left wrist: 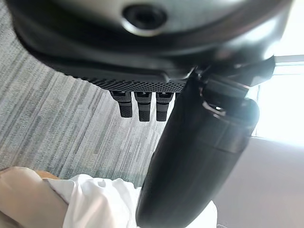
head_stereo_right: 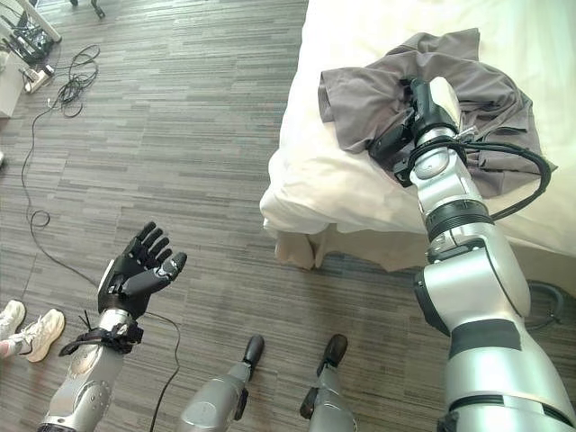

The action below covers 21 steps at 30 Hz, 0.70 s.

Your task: Pick up bed clothes into laundry basket.

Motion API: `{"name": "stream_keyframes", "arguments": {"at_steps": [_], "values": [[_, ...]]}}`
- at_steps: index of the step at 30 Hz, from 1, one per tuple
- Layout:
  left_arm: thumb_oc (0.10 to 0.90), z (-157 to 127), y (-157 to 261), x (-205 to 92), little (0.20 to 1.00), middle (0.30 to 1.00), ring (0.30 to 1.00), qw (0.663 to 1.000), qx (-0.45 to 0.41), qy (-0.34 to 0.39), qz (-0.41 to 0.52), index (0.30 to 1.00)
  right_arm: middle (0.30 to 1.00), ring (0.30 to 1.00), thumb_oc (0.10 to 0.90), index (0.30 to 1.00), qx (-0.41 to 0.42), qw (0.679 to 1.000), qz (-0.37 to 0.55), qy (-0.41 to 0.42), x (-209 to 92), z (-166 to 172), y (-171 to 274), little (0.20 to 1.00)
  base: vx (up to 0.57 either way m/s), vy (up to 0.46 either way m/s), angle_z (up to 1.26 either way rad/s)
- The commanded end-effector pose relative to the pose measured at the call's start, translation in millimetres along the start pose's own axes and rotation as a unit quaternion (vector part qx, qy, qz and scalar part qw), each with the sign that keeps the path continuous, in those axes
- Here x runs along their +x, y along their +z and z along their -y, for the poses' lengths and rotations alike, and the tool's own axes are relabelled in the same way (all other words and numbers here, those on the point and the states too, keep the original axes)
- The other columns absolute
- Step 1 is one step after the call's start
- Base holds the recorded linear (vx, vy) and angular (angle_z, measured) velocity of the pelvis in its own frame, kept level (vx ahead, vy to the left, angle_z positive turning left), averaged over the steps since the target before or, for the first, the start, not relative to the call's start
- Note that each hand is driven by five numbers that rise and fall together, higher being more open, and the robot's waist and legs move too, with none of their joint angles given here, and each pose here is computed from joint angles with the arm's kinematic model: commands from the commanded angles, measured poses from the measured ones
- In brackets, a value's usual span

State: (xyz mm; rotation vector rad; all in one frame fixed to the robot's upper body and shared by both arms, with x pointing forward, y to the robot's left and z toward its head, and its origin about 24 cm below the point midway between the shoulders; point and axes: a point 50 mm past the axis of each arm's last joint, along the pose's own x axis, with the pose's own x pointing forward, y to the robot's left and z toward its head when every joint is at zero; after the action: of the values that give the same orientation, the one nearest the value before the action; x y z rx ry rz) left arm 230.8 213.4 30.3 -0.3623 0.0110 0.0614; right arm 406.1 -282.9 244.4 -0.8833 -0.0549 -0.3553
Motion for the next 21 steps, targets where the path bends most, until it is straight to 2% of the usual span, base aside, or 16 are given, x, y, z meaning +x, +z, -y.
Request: {"name": "stream_keyframes", "arguments": {"at_steps": [1, 11, 17, 21], "values": [[0.800, 28, 53, 1, 0.900, 0.900, 0.900, 0.987, -0.006, -0.066, 0.146, 0.900, 0.300, 0.300, 0.400, 0.300, -0.068, 0.997, 0.030, -0.005, 5, 11, 22, 0.300, 0.02, 0.009, -0.09], [0.800, 29, 54, 5, 0.900, 0.900, 0.900, 0.986, -0.006, -0.064, 0.151, 0.900, 0.300, 0.300, 0.400, 0.300, -0.064, 0.987, 0.123, -0.075, 2, 52, 60, 0.300, 0.02, 0.020, -0.07], [0.800, 27, 58, 8, 0.900, 0.900, 0.900, 0.986, 0.000, -0.061, 0.157, 0.900, 0.300, 0.300, 0.400, 0.300, 0.016, 0.974, 0.189, -0.123, -10, 81, 80, 0.300, 0.03, 0.023, -0.01], [0.800, 25, 62, 10, 0.900, 0.900, 0.900, 0.985, 0.016, -0.066, 0.161, 0.900, 0.300, 0.300, 0.400, 0.300, 0.026, 0.950, 0.278, -0.141, -31, 97, 107, 0.300, 0.07, 0.034, -0.20]]}}
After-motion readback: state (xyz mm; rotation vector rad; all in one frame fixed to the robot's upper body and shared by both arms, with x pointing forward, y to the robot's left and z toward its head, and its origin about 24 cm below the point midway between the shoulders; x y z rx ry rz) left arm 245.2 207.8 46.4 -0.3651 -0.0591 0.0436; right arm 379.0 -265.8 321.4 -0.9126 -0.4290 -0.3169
